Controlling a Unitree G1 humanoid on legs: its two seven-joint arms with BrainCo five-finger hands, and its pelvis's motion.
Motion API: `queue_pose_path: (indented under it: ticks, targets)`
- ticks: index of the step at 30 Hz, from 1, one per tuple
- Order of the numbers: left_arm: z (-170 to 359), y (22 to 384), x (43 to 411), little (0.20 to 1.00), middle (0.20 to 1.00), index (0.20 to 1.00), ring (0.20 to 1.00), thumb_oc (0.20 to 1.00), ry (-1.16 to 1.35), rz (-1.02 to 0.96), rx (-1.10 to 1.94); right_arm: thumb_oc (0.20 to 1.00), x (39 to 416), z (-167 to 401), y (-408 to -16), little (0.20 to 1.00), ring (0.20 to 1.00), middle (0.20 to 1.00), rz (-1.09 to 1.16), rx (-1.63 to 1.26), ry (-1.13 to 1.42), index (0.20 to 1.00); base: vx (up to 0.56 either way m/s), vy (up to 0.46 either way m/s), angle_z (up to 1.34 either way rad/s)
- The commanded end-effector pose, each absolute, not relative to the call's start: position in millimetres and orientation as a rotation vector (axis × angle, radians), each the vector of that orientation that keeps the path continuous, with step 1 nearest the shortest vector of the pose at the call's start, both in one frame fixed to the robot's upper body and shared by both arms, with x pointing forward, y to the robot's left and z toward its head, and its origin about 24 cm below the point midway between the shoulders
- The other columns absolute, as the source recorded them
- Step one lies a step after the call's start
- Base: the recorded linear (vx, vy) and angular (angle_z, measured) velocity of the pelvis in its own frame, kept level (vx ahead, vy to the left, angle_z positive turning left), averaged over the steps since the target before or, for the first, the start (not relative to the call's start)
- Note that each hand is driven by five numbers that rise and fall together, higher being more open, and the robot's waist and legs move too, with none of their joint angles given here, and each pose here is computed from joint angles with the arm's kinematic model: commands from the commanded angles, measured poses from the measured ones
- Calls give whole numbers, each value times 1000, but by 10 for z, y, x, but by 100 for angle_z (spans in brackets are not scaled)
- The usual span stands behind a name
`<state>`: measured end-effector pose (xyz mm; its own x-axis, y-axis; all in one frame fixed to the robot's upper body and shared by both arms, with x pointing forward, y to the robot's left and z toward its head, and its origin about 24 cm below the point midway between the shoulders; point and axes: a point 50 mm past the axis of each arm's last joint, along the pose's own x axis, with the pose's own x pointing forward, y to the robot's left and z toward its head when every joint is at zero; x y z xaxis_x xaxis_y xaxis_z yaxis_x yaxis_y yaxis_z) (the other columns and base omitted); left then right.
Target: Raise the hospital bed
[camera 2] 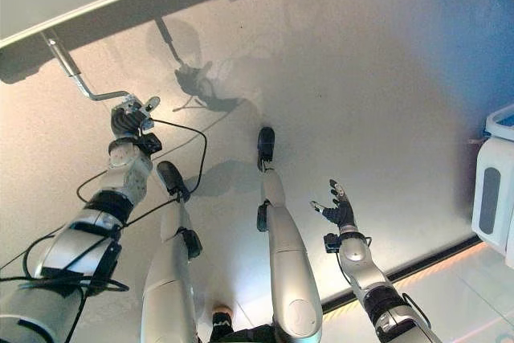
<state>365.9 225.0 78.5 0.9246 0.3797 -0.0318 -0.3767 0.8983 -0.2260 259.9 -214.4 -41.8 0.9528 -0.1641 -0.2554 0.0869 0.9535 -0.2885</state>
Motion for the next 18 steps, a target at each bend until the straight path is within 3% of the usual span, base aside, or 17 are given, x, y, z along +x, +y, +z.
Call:
queue_pose_path:
  ticks: [1, 18]
  targets:
    - [664, 2339, 3596, 1000, 1000, 1000, 1000, 1000, 27, 419, -240, 1000, 2437, -521, -2292, 1000, 1000, 1000, -179, -275, 340, 1000, -2, -9, 11]
    - [562, 2386, 3513, 1000, 1000, 1000, 1000, 1000, 48, 412, -279, 1000, 2331, -599, -2344, 1000, 1000, 1000, -162, -299, 388, 1000, 7, -9, 7]
